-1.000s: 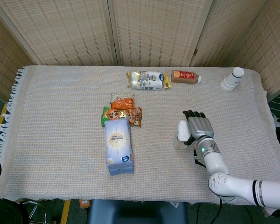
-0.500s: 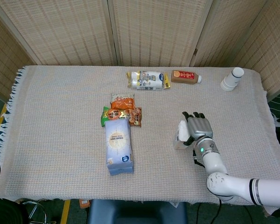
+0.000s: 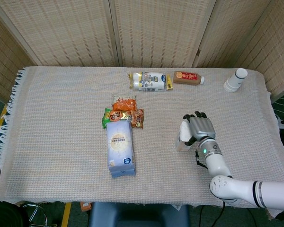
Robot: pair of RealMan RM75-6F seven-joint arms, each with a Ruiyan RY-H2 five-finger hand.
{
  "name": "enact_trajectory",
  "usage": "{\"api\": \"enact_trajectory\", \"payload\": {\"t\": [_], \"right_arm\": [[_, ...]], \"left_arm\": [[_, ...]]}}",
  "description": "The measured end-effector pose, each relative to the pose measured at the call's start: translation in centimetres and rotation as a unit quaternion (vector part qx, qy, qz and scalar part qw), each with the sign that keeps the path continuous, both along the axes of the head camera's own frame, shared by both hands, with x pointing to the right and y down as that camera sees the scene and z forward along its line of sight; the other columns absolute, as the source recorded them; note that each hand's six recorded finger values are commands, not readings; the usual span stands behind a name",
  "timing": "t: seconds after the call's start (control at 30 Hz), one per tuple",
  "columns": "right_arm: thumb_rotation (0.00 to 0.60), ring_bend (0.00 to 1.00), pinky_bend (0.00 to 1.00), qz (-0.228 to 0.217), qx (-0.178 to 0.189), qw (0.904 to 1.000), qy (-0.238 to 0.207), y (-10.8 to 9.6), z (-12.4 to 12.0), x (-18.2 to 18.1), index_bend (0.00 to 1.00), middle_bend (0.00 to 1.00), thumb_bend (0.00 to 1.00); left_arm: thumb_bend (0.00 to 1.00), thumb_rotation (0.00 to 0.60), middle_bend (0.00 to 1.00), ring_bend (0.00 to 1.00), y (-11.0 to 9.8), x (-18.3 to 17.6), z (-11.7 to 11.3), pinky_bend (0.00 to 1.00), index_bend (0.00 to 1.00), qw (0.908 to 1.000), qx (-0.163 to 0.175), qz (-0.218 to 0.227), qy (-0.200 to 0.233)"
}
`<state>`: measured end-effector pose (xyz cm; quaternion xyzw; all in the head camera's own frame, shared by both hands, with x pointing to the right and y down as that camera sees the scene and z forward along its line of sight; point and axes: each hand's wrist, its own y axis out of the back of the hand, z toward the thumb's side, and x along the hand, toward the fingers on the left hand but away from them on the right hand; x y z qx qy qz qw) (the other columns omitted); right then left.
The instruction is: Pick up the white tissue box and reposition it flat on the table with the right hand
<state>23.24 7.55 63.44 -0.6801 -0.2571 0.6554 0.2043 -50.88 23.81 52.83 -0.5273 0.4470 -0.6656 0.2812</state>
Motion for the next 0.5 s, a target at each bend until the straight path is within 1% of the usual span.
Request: {"api": "enact_trajectory", "payload": {"t": [0.27,0.5], "right_arm": [[0.6,0.11,0.0,-0.001,0.0,1.0,0.002,0.06,0.14,0.09,0.27,0.23,0.0],[0.6,0.19,0.0,-0.002,0.004,1.0,0.002,0.0,0.1,-0.05,0.3,0.29,0.0]], "left_arm": [[0.53,0.6,0.0,0.0,0.01,-0.03,-0.04,0.11,0.14,1.0,0.0,-0.002,0.0],[0.53,0.6,0.0,0.0,0.01,-0.01,0.01,0.11,0.14,1.0,-0.001,-0.002,0.0]]}}
